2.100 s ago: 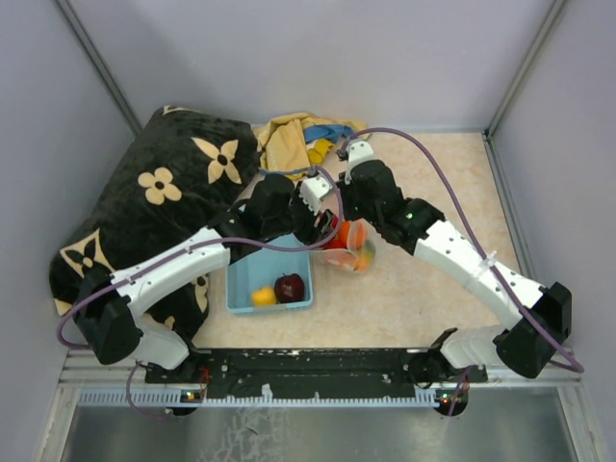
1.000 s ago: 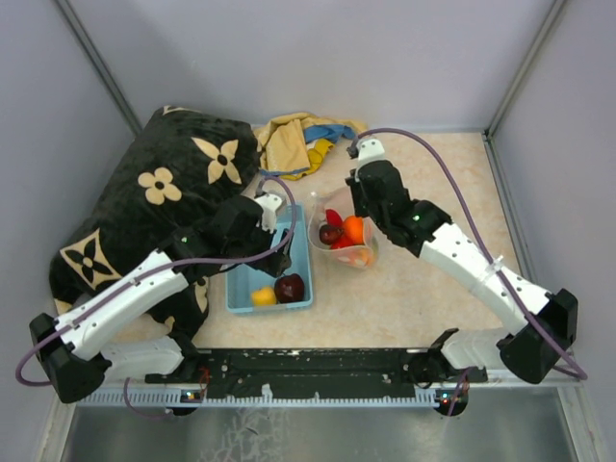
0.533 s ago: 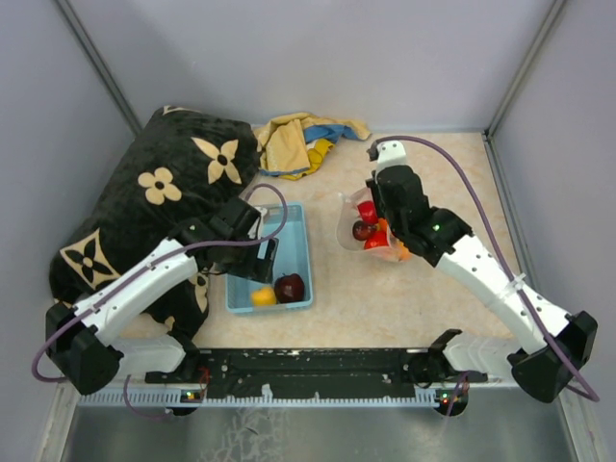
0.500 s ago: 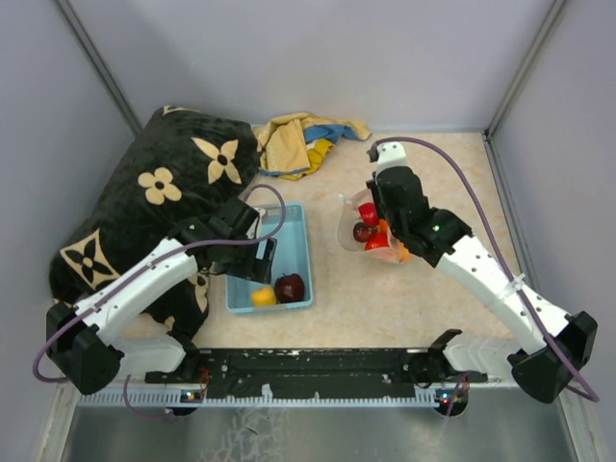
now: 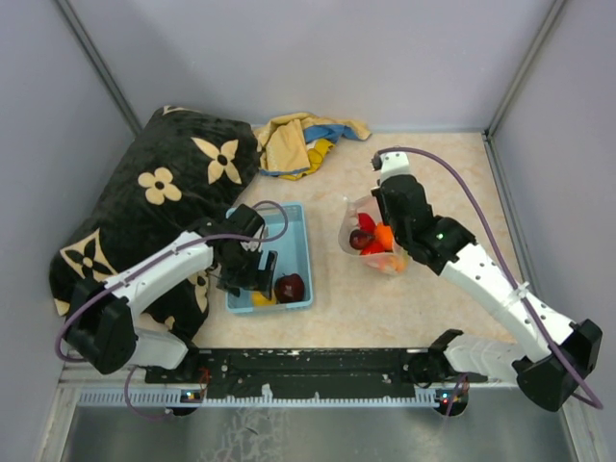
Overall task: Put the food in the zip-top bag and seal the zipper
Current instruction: Pick up the fake fruit from the bin.
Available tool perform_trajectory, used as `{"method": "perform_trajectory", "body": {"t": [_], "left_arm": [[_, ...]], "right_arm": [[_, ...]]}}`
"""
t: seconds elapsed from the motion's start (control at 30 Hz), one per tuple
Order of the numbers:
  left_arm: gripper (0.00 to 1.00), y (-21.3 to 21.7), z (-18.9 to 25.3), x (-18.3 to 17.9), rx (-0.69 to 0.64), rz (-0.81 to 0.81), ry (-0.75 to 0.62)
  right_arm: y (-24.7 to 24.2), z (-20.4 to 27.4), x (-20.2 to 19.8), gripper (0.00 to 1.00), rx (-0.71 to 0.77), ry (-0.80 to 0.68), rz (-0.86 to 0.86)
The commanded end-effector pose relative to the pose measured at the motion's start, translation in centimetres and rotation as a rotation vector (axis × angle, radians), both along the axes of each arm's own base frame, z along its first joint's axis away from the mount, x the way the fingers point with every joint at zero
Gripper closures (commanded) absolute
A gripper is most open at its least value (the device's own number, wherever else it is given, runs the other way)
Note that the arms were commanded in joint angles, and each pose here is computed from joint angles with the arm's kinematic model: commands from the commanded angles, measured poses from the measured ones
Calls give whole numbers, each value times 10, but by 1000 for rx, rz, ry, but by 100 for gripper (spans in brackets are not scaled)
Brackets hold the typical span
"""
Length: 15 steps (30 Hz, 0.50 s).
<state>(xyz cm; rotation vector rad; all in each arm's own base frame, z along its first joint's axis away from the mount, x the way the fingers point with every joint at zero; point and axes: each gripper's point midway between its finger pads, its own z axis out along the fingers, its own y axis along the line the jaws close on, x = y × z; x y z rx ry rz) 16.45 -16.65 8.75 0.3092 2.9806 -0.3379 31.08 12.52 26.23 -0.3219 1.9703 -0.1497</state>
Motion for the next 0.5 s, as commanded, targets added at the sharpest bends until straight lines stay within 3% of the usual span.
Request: {"method": "perform_trajectory", "body": {"t": [0.0,0.47], "left_arm": [[9,-5,-11,0,-20,33,27],[14,-7,-52,5,12,88,70]], "right_arm": [[-7,29,4,99,32,-104,-25],[-6,16,6,99,3,-87,-3]]}}
